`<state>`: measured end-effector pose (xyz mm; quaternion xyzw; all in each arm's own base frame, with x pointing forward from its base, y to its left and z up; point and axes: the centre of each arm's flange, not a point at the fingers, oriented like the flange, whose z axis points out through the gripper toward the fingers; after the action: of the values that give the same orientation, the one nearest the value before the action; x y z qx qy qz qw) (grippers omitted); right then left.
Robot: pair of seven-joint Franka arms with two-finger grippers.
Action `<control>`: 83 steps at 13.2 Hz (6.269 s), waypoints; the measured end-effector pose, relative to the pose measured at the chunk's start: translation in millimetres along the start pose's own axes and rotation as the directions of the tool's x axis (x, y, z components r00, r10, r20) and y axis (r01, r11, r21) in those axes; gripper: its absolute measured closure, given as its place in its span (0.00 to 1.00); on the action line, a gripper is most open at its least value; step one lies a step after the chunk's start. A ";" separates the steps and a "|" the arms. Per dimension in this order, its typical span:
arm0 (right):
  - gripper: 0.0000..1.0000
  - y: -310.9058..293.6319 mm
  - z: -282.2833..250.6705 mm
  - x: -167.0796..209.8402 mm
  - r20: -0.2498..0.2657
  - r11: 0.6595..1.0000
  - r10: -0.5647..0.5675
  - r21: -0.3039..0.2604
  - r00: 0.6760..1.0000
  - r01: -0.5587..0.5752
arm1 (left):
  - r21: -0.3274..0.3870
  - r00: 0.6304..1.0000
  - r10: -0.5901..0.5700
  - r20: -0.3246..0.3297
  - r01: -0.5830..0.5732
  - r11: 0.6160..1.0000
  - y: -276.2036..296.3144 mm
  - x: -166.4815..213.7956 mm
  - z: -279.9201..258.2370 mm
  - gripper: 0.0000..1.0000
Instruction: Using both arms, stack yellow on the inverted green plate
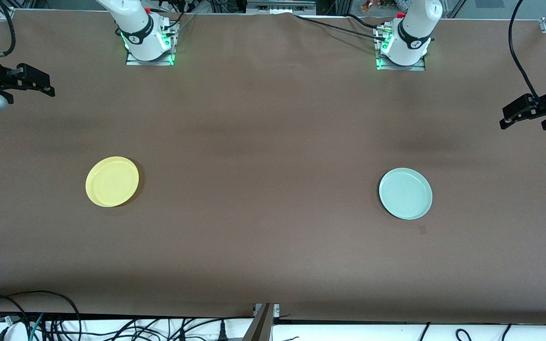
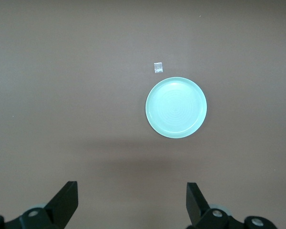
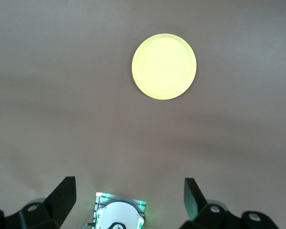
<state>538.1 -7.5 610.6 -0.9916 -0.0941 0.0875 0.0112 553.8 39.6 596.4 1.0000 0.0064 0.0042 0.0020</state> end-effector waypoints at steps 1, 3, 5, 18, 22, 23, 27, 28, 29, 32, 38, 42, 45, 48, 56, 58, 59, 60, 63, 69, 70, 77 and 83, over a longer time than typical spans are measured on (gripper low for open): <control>0.00 0.0 0.0 0.0 0.000 1.000 0.000 0.000 1.000 0.000 | 0.000 1.000 0.000 0.000 0.000 1.000 0.0 0.0 0.1 0.00; 0.00 0.3 0.0 -0.1 0.000 1.000 0.001 0.000 1.000 -0.001 | 0.000 1.000 0.000 0.001 0.000 1.000 0.0 0.2 0.5 0.00; 0.00 1.1 0.0 -0.2 0.000 1.000 0.002 0.000 1.000 -0.002 | 0.000 1.000 0.001 0.000 -0.001 1.000 0.3 0.5 0.1 0.00; 0.00 12.5 4.4 0.6 0.009 1.000 0.022 0.005 1.000 -0.023 | 0.003 0.999 -0.003 -0.039 0.003 1.000 -1.7 5.9 -18.3 0.00; 0.00 15.2 6.4 1.5 0.012 1.000 0.027 0.007 1.000 -0.027 | 0.004 0.999 -0.003 -0.040 0.003 1.000 -1.7 5.9 -18.5 0.00; 0.00 15.7 6.6 1.6 0.013 1.000 0.028 0.007 1.000 -0.028 | 0.004 0.999 -0.003 -0.040 0.003 1.000 -1.7 5.9 -18.5 0.00; 0.00 21.8 6.7 0.2 0.013 0.999 0.039 0.009 0.999 -0.039 | 0.004 0.999 -0.003 -0.040 0.003 1.000 -1.9 5.9 -18.6 0.00; 0.00 22.0 6.7 0.1 0.013 0.999 0.039 0.009 0.999 -0.040 | 0.004 0.999 -0.003 -0.040 0.003 1.000 -1.9 5.9 -18.6 0.00; 0.00 22.0 6.7 0.2 0.013 0.999 0.039 0.009 0.999 -0.040 | 0.004 0.999 -0.003 -0.040 0.003 1.000 -1.9 5.9 -18.6 0.00; 0.00 22.0 6.7 0.2 0.013 0.999 0.039 0.009 0.999 -0.040 | 0.004 0.999 -0.004 -0.040 0.004 1.000 -2.2 6.0 -18.5 0.00; 0.00 22.0 6.7 0.2 0.013 0.999 0.039 0.009 0.999 -0.040 | 0.004 0.999 -0.004 -0.040 0.004 1.000 -2.4 6.0 -18.5 0.00; 0.00 22.0 6.7 0.2 0.013 0.999 0.039 0.009 0.999 -0.040 | 0.004 0.999 -0.004 -0.040 0.004 1.000 -2.4 6.0 -18.5 0.00; 0.00 22.0 6.7 0.2 0.013 0.999 0.039 0.009 0.999 -0.040 | 0.004 0.999 -0.004 -0.040 0.004 1.000 -2.4 6.0 -18.5 0.00; 0.00 22.0 6.7 0.2 0.013 0.999 0.039 0.009 0.999 -0.040 | 0.004 0.999 -0.004 -0.040 0.004 1.000 -2.4 6.0 -18.5 0.00; 0.00 24.3 6.7 -0.4 0.013 0.999 0.044 0.010 0.999 -0.044 | 0.004 0.999 -0.004 -0.039 0.004 1.000 -2.4 6.0 -18.4 0.00; 0.00 24.5 6.7 -0.4 0.013 0.999 0.044 0.010 0.999 -0.044 | 0.004 0.999 -0.004 -0.039 0.004 1.000 -2.4 6.0 -18.4 0.00; 0.00 24.6 6.8 -0.4 0.013 0.999 0.044 0.010 0.999 -0.044 | 0.004 0.999 -0.004 -0.039 0.004 1.000 -2.4 6.0 -18.4 0.00; 0.00 24.6 6.8 -0.4 0.013 0.999 0.044 0.010 0.999 -0.044 | 0.004 0.999 -0.004 -0.039 0.004 1.000 -2.4 6.0 -18.4 0.00; 0.00 24.7 6.8 -0.4 0.013 0.999 0.044 0.010 0.999 -0.045 | 0.004 0.999 -0.004 -0.039 0.004 1.000 -2.4 6.0 -18.4 0.00; 0.00 25.3 6.8 -0.6 0.013 0.999 0.046 0.010 0.999 -0.046 | 0.004 0.999 -0.004 -0.039 0.004 1.000 -2.4 6.0 -18.4 0.00; 0.00 25.5 6.8 -0.7 0.013 0.999 0.046 0.010 0.999 -0.046 | 0.004 0.999 -0.004 -0.039 0.004 1.000 -2.4 6.0 -18.4 0.00; 0.00 25.9 6.9 -0.6 0.013 0.999 0.046 0.011 0.999 -0.046 | 0.004 1.000 -0.004 -0.016 0.004 1.000 -2.0 8.9 -9.4 0.00; 0.00 27.0 14.3 5.3 0.025 0.999 0.045 0.013 0.999 -0.045 | 0.014 0.984 0.034 0.176 -0.037 0.999 23.2 63.6 117.5 0.00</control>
<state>545.7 -33.0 594.6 -0.9922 -0.0714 0.1008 0.0147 618.7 16.8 479.5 0.9964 -0.0116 -0.0840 -0.0059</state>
